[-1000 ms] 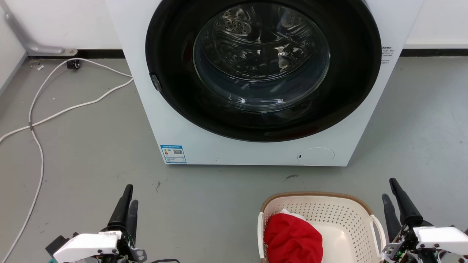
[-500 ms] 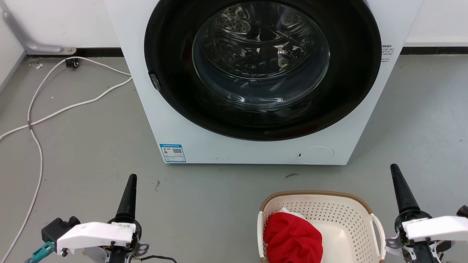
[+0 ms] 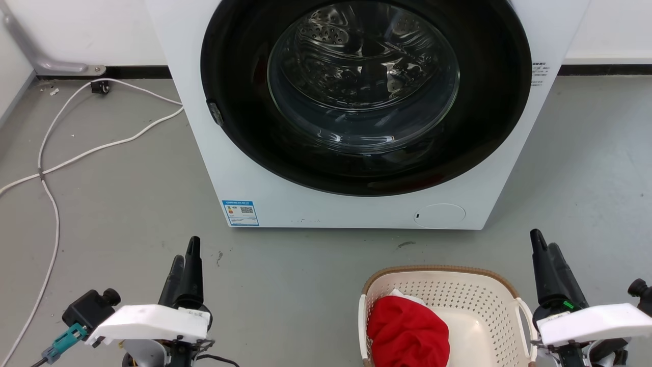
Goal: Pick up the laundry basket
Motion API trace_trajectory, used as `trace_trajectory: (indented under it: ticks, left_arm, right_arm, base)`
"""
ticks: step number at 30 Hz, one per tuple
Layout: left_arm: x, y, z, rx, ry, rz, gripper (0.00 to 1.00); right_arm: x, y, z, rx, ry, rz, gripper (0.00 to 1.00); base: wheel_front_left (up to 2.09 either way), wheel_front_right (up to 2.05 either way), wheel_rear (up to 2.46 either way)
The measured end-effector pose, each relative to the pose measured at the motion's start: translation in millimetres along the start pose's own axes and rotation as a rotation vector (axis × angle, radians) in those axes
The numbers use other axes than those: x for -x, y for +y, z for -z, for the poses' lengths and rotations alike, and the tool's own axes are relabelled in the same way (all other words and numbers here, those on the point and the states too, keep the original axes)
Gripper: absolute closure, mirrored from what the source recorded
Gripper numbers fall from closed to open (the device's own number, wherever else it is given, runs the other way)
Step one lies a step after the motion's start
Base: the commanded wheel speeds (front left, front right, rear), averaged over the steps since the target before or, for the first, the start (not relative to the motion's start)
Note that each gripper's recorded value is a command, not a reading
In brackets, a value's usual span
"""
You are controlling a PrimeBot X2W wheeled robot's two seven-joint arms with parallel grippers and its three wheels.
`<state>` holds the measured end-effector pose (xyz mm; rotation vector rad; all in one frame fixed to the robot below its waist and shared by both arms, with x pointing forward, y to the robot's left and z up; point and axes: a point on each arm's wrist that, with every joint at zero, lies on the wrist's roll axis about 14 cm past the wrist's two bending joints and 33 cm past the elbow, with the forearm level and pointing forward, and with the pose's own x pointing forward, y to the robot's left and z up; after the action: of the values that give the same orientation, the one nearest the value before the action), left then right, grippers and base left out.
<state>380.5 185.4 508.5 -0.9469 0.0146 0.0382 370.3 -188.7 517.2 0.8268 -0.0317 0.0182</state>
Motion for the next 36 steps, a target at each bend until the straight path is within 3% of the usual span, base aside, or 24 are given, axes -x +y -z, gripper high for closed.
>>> trace_trajectory:
  ticks: [25,36]
  left_arm:
    - [7,-25,-2,-0.405,-0.065,0.077,0.0]
    - [10,-35,0,-0.548,-0.088,0.11,0.0]
  right_arm:
    - [6,25,-6,0.43,-0.053,-0.093,0.0]
    - [10,35,-7,0.562,-0.076,-0.127,0.0]
  base:
    - [0.0,0.0,0.0]
    - [0.0,0.0,0.0]
